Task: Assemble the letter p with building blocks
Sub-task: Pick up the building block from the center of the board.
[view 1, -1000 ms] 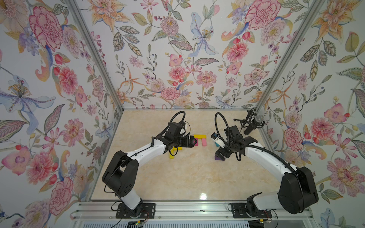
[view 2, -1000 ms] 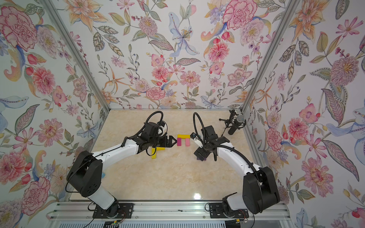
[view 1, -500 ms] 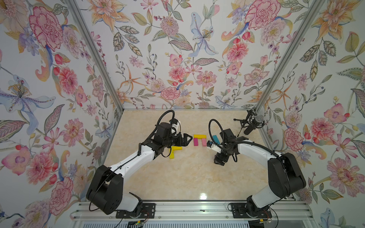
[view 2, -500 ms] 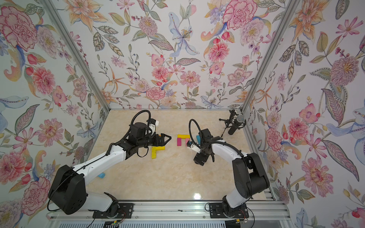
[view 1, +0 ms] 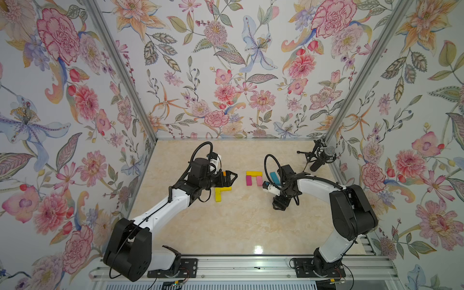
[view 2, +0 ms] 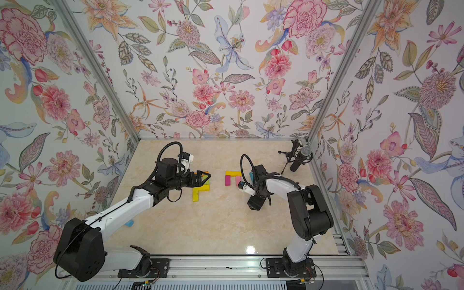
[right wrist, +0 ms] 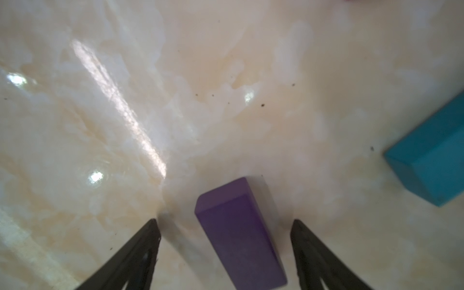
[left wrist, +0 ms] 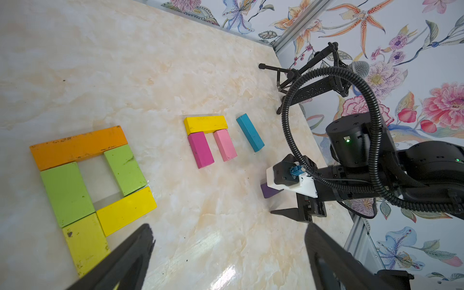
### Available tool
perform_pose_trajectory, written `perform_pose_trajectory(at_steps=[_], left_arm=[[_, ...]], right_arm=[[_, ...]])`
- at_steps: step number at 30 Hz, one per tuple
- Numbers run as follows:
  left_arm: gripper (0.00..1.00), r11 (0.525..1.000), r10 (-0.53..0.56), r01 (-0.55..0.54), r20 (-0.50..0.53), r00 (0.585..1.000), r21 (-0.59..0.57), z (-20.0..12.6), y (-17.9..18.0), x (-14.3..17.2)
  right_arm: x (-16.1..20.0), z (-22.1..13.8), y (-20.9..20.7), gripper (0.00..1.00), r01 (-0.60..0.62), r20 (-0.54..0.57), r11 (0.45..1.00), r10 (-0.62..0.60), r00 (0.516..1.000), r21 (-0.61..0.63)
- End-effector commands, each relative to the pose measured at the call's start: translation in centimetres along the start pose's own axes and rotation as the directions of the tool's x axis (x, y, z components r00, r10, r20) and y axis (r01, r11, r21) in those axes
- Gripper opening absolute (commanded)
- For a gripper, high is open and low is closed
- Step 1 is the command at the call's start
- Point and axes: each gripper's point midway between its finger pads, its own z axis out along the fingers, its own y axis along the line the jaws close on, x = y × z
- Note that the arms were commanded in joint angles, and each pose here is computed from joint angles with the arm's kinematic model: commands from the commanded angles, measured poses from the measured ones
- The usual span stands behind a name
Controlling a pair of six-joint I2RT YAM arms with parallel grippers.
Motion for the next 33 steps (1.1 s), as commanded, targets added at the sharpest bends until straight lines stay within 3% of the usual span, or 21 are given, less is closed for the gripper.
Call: perform_pose_trajectory(at_steps=[1,2,3,8,11,13,14,16,22,33], left_arm=[[0.96,1.0,0.023,-0.023,0.009,1.0,0.016,-0.3,0.1,-0.1],[0.96,1.0,0.023,-0.023,0.007,1.0,0.015,-0.3,0.1,-0.1],[0.96,1.0,0.023,-0.023,0.004,1.0,0.014,-0.3,0.2,-0.1],[0.96,0.999,0.034,-0.034,0.006,0.999,0.0,-0.5,0.4,-0.5],[0.96,0.999,0.031,-0.031,0.012,0.999,-0.013,-0.8,0.8,-0.6],[0.96,1.0,0.026,-0.026,0.015,1.0,-0.018,-0.9,1.1,-0.5],[0.96,1.0,0.024,-0.024,0.016,1.0,-0.02,-1.0,1.1,-0.5],[0.96,1.0,0.02,-0.019,0.02,1.0,-0.023,-1.1,1.3,-0.5],[0.96,0.999,0.013,-0.012,0.022,1.0,-0.032,-1.3,1.9,-0.3],[0.96,0.999,-0.002,0.003,0.029,1.0,-0.048,-1.7,2.8,-0.1]], right_arm=[[1.2,-0.3,-0.8,0.76,0.018,-0.048,0.999,-0.016,0.999,0.028],[1.2,-0.4,-0.8,0.72,0.021,-0.048,0.999,-0.019,0.999,0.031],[1.0,-0.4,-0.9,0.61,0.021,-0.041,0.999,-0.02,0.999,0.028],[0.8,0.2,-1.1,0.55,0.029,-0.05,0.999,-0.028,0.998,0.014],[0.7,0.7,-0.6,0.38,0.032,-0.054,0.999,-0.033,0.998,-0.013],[0.6,1.0,-0.3,0.37,0.036,-0.063,0.999,-0.037,0.997,-0.02],[0.6,1.1,-0.2,0.33,0.036,-0.066,0.999,-0.038,0.997,-0.024],[0.6,1.2,-0.2,0.13,0.034,-0.066,0.999,-0.035,0.997,-0.028],[-0.9,0.8,-0.5,0.13,0.055,-0.054,0.998,-0.056,0.997,-0.008],[-8.6,-1.3,-0.8,0.15,0.246,-0.009,0.969,-0.246,0.969,0.036]])
